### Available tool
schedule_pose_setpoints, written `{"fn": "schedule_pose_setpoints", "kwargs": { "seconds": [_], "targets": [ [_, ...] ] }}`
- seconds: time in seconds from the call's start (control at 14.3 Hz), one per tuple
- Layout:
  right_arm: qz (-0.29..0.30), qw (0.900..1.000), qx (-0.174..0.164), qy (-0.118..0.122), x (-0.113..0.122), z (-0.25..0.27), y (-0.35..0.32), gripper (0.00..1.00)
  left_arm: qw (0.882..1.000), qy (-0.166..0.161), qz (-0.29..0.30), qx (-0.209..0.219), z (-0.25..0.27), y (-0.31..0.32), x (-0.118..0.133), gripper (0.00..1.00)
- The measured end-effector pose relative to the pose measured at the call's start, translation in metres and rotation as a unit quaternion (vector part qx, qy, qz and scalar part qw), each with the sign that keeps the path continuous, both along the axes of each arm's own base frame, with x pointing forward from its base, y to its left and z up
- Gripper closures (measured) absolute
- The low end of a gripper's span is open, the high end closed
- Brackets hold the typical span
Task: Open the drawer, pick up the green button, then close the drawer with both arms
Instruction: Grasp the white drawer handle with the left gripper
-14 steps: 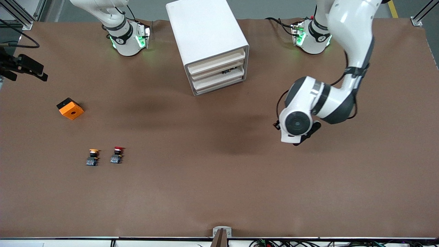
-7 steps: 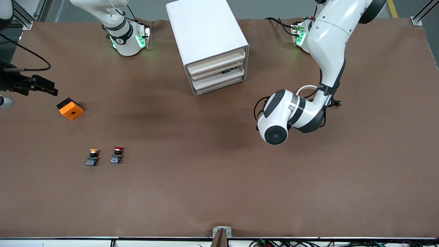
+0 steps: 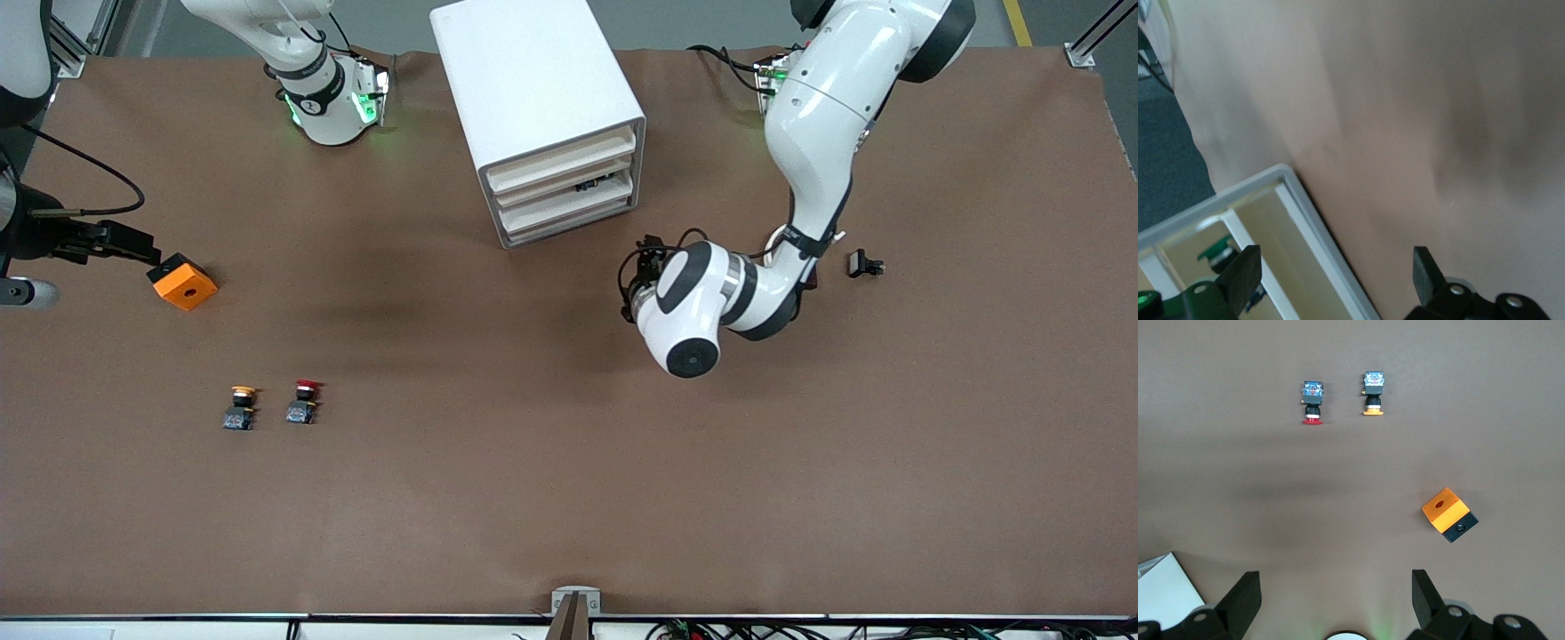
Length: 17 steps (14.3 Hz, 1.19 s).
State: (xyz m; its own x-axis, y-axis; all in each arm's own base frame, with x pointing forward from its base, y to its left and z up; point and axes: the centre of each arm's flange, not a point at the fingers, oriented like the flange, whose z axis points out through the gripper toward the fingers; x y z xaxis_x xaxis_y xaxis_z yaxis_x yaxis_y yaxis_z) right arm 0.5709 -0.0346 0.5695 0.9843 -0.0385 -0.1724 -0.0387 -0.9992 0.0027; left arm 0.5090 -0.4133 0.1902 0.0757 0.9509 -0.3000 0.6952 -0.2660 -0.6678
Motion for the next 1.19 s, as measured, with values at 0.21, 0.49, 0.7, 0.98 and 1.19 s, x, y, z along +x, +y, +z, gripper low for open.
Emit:
{"fn": "schedule_pose_setpoints", "kwargs": {
  "seconds": [0.21, 0.49, 0.7, 0.98, 1.19],
  "targets": [
    [0.001, 1.0, -0.003, 0.001, 0.001, -0.002, 0.0, 0.0, 0.999, 0.028, 0.031, -0.002, -0.005, -0.019, -0.014, 0.0],
    [0.003, 1.0, -0.012, 0.0, 0.002, 0.0, 0.003, 0.0, 0.992, 0.085, 0.089, -0.042, -0.01, -0.034, -0.02, 0.0],
    [-0.039, 0.999, -0.022, -0.001, 0.002, 0.001, 0.021, 0.0, 0.985, 0.11, 0.129, -0.015, -0.011, -0.037, -0.022, 0.0],
    [-0.098, 0.994, -0.039, -0.008, 0.002, 0.005, 0.074, 0.0, 0.972, 0.153, 0.17, 0.053, -0.037, -0.048, -0.04, 0.0],
    [-0.139, 0.989, -0.048, -0.009, 0.001, 0.006, 0.088, 0.0, 0.965, 0.174, 0.185, 0.063, -0.042, -0.058, -0.048, 0.09]
  ]
}}
